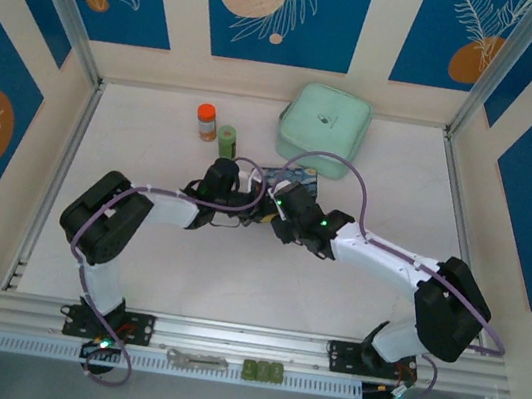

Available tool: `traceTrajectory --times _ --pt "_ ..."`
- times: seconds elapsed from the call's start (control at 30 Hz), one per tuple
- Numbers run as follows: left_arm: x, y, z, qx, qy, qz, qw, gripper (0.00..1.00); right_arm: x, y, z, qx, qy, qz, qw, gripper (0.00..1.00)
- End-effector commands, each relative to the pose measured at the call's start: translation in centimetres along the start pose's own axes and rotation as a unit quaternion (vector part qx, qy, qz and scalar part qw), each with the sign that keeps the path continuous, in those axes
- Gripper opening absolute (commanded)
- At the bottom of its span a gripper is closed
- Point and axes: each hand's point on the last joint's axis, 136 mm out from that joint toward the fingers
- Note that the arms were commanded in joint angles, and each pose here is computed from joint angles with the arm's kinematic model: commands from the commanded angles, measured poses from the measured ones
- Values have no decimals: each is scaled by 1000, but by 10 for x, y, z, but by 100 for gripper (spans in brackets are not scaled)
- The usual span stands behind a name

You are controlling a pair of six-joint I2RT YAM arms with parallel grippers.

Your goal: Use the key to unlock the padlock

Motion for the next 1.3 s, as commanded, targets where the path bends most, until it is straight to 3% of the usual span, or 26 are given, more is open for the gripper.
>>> traceTrajectory --times 0.0,0.5,0.77,0.83,1.0,1.13,1.27 --pt "-41 6 -6 19 -38 -50 998 0 -13 -5 -9 33 12 -41 999 34" --pt "-31 7 -6 18 -28 -43 999 0 -15 -3 11 -4 6 -59 998 29" --pt "-28 6 -7 18 -23 -46 999 0 -9 -5 22 -25 -12 -43 999 9" --pt "-28 6 -7 18 -22 -46 999 0 -3 -4 22 -30 -23 -14 999 0" --pt "-25 7 -8 16 -24 -47 998 0 15 6 22 -62 -93 124 986 0" --pt "-21 7 -8 16 -26 -45 998 0 21 18 25 -100 -197 285 932 0" --pt "-20 6 -7 15 -25 -50 998 0 19 25 26 -119 -252 378 883 0"
Point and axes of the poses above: each hand's point on the last joint's axis, 136 mm out from that joint toward the fingers, its own y axis back along the fingers, its own x axis along the line the jaws close on, z = x × y, and after that the axes turned 15 degrees about y, right-handed
